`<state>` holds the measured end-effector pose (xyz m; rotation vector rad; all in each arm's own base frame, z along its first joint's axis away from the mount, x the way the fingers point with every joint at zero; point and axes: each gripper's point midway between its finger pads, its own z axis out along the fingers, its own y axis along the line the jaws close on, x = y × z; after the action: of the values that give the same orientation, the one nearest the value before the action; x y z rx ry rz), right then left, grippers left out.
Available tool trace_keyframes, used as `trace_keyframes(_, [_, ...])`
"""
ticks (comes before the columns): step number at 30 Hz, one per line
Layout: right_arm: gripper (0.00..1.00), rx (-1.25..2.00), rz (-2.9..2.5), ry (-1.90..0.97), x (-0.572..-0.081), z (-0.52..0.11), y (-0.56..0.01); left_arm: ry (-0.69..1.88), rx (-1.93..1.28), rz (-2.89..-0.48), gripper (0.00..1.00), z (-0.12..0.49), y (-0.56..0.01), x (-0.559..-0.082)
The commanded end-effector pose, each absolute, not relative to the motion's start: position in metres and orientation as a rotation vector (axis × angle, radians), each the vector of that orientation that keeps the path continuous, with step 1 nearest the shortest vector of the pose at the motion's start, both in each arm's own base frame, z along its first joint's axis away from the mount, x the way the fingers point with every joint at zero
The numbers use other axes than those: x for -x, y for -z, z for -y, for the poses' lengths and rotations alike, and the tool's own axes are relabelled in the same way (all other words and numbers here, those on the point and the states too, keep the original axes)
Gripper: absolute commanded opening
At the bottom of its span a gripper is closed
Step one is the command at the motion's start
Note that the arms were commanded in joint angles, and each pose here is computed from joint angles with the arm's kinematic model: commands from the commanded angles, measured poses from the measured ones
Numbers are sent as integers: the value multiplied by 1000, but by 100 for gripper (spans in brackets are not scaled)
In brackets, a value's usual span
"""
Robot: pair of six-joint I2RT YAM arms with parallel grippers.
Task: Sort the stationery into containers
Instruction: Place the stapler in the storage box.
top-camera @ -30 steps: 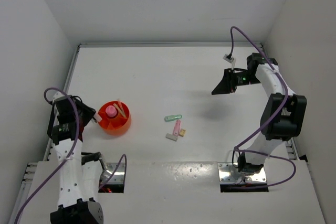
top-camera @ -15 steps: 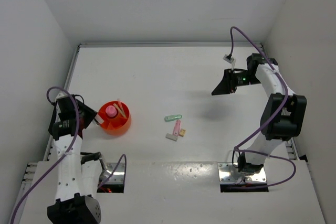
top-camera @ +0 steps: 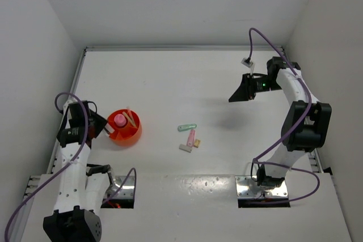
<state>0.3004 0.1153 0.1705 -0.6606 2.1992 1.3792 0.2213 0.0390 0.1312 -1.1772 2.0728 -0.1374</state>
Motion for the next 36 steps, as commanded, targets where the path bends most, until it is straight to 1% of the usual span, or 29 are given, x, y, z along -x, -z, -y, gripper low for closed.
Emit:
trace_keyframes(1, [22,707,-2105,-1382,-309,-119,-185,140,1181,-2015,0,-42,-135,-232])
trace_keyframes(13, [22,702,-2111,-1389,-308,-119,-186,148,1186,-1996,0,-38,-132,-240])
trace_keyframes(22, [22,699,-2118,-1398,-307,-119,-183,91,1191,-2011,0,-42,-120,-235])
trace_keyframes(36, [23,703,-2118,-1400,-306,-119,-183,71,1171,-1996,0,-38,-123,-230])
